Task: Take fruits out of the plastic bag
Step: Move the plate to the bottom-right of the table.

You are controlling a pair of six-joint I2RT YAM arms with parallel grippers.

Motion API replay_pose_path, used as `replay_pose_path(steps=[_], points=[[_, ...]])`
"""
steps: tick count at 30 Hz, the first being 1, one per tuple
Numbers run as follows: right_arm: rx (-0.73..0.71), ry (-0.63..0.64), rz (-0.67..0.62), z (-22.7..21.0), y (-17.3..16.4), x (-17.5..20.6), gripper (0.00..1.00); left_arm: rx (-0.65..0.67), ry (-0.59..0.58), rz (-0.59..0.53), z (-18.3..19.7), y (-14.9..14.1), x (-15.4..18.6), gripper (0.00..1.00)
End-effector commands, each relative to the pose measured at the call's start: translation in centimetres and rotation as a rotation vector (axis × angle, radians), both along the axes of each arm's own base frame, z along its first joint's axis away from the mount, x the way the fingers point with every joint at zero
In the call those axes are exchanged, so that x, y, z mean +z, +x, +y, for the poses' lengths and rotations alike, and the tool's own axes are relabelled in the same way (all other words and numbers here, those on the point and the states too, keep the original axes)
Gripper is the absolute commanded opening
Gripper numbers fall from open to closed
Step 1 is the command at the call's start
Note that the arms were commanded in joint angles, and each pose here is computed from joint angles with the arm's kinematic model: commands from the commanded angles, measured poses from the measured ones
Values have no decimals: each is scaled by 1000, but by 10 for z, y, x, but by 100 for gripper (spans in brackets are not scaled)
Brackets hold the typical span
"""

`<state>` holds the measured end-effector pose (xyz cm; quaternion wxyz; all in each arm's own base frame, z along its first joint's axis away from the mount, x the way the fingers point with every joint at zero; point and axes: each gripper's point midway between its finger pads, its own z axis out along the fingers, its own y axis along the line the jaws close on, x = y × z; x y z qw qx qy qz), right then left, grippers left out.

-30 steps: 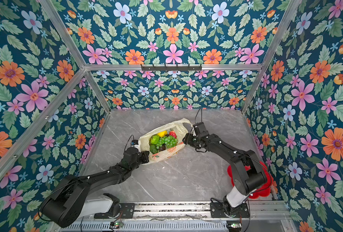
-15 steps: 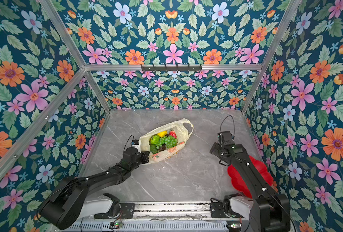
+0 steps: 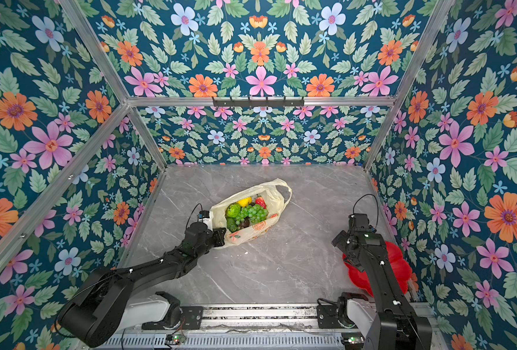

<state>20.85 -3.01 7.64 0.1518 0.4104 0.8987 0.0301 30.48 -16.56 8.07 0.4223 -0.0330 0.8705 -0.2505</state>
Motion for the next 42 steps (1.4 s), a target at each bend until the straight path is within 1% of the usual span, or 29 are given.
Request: replay_pose_path(steps=[1, 3, 7, 10, 13, 17, 24, 36, 42], points=[[41, 55, -17, 11, 9, -5, 99, -9, -6, -18, -2, 2, 5, 0], [57, 79, -17, 15, 10, -9, 99, -7, -2, -21, -2, 2, 5, 0], [105, 81, -2, 26, 7, -16, 99, -3, 6, -25, -1, 3, 6, 0], [135, 112, 19, 38, 5, -24, 99, 1, 16, -23, 0, 4, 5, 0], [189, 118, 43, 55, 4, -28, 99, 3, 26, -21, 1, 4, 5, 0], [247, 165, 43, 81, 3, -30, 99, 0, 30, -16, 1, 4, 4, 0], [363, 201, 39, 130, -3, -24, 99, -4, 45, -11, 1, 5, 5, 0], [570, 209, 49, 220, -7, -17, 99, 12, 115, -37, 11, 6, 12, 0], [665, 219, 59, 261, -11, -14, 99, 15, 124, -44, 13, 6, 13, 0]])
